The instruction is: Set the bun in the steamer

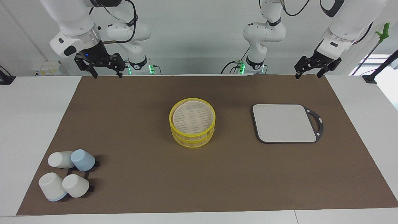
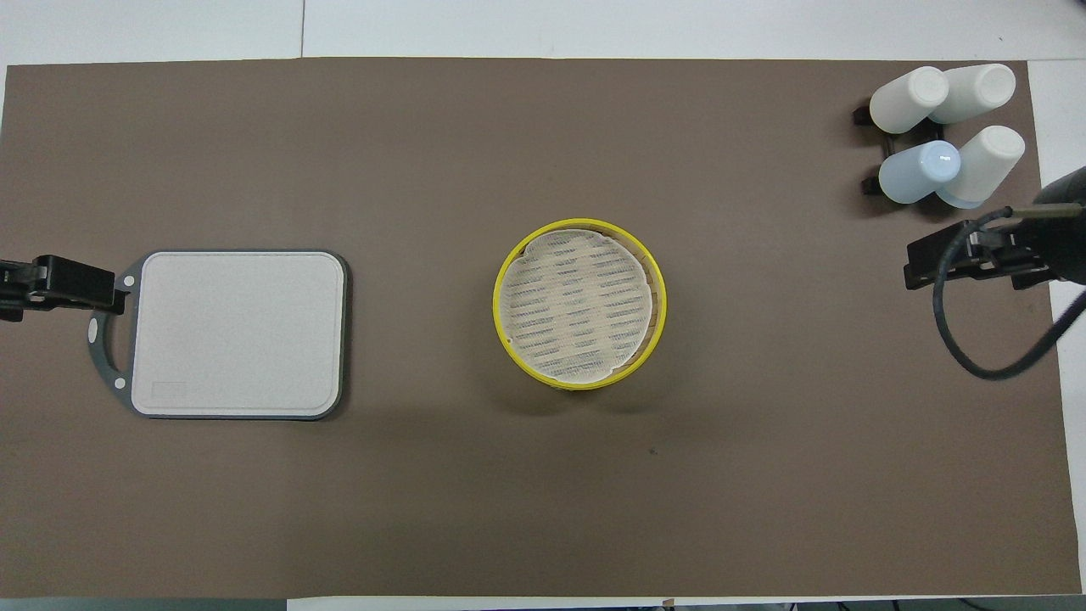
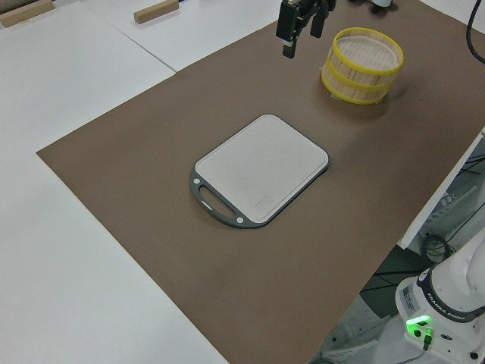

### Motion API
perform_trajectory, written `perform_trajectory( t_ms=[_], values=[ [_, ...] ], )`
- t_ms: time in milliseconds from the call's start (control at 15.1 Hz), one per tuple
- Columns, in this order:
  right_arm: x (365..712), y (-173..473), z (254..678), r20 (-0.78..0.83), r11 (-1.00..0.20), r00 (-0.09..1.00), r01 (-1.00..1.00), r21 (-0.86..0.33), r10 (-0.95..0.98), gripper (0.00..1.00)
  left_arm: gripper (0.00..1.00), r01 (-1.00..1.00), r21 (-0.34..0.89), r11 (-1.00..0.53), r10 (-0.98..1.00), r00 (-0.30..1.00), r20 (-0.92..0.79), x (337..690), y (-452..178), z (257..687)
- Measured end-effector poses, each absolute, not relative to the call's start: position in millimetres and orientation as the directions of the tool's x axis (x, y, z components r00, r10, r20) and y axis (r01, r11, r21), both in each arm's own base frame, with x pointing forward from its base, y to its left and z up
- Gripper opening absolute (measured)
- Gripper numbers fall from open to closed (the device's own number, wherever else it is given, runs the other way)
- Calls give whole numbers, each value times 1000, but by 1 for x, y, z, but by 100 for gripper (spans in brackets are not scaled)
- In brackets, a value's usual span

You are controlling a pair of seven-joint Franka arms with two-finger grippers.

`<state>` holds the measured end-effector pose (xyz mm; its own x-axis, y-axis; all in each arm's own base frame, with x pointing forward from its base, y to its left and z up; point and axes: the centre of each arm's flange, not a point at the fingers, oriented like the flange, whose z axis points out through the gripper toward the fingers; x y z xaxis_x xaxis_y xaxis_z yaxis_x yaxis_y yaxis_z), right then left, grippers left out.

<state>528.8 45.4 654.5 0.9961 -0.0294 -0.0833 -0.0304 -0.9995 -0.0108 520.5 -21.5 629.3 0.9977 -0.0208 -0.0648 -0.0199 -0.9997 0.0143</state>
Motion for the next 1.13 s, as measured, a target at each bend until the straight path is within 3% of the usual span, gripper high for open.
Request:
perform_trajectory(
  t_ms=[199, 1127],
  values=[
    [530, 45, 658, -21, -999, 999, -32, -17, -31, 100, 100, -24, 15, -1000, -25, 998, -64, 520, -23, 630],
    [522, 12, 662, -9, -996, 996, -90, -6, -90, 100, 100, -34, 16, -999, -35, 998, -60, 520, -26, 631]
  ],
)
